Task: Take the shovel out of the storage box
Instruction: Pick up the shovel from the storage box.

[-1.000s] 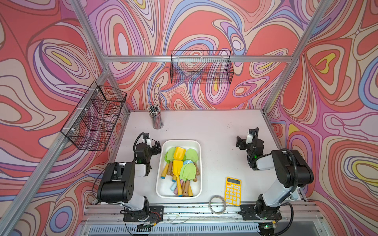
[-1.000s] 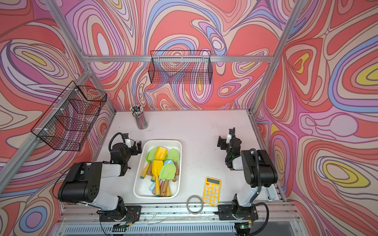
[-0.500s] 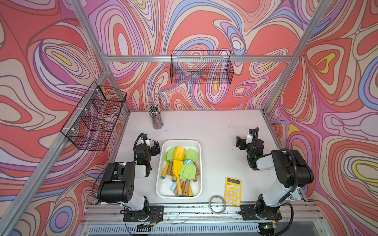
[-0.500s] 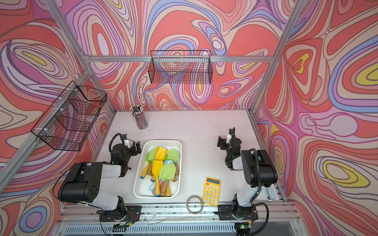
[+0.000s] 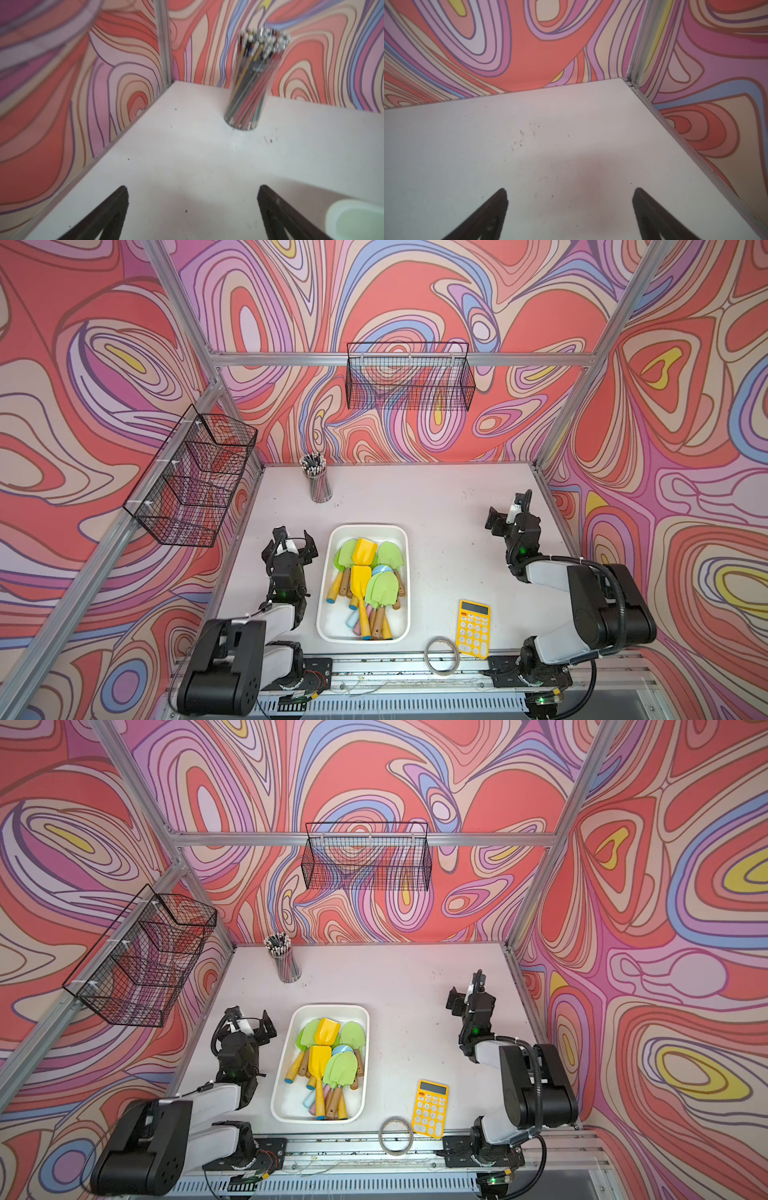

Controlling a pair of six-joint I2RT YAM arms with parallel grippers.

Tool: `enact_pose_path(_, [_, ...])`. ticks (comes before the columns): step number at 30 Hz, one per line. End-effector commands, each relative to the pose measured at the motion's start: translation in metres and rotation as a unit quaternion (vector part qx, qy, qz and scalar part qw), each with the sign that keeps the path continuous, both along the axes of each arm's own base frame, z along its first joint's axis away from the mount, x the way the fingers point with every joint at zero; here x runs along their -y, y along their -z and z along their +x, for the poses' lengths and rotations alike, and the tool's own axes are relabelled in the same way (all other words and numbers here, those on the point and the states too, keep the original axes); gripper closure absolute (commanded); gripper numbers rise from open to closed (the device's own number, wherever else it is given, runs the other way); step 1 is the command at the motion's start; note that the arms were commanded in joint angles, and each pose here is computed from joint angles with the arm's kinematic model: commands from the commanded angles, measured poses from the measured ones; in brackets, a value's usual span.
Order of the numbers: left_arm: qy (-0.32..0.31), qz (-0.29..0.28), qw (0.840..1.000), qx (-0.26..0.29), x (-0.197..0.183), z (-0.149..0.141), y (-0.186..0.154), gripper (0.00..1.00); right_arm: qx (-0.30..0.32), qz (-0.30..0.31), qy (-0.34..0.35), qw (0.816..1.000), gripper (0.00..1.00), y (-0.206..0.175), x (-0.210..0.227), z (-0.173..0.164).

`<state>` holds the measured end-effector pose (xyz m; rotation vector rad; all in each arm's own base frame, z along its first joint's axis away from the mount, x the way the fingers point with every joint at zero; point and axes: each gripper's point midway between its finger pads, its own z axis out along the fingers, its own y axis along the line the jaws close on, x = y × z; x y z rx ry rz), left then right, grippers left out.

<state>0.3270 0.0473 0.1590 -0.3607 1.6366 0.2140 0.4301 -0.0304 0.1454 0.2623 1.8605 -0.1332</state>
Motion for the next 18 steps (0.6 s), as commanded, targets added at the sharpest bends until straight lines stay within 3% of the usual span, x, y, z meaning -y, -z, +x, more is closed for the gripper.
enact_pose_path(1, [-0.118, -0.026, 0.992, 0.017, -0.022, -0.028, -0.019, 0.0, -0.1, 0.041, 0.177, 0.978, 0.02, 0.006, 0.041, -0.02])
enact_pose_path(4, [-0.106, -0.082, 0.991, 0.031, -0.006, -0.037, -0.035, 0.0, -0.175, 0.063, 0.251, 0.95, 0.02, 0.001, 0.045, -0.029])
enact_pose_path(6, [-0.075, -0.114, 0.991, -0.014, 0.009, -0.037, -0.039, 0.0, -0.205, 0.067, 0.269, 0.939, 0.02, -0.008, 0.038, -0.034])
enact_pose_path(12, [0.049, -0.125, 0.988, -0.073, 0.072, -0.036, -0.067, 0.0, -0.209, 0.08, 0.107, 0.969, 0.02, -0.028, -0.026, -0.041])
enact_pose_path(15, [0.134, -0.139, 0.974, -0.122, 0.113, -0.044, -0.068, 0.0, -0.203, 0.095, 0.032, 0.974, 0.02, -0.036, -0.051, -0.056])
enact_pose_path(18, [0.177, -0.14, 0.954, -0.196, 0.138, -0.058, -0.055, 0.0, -0.206, 0.098, -0.061, 0.972, 0.02, -0.042, -0.081, -0.072])
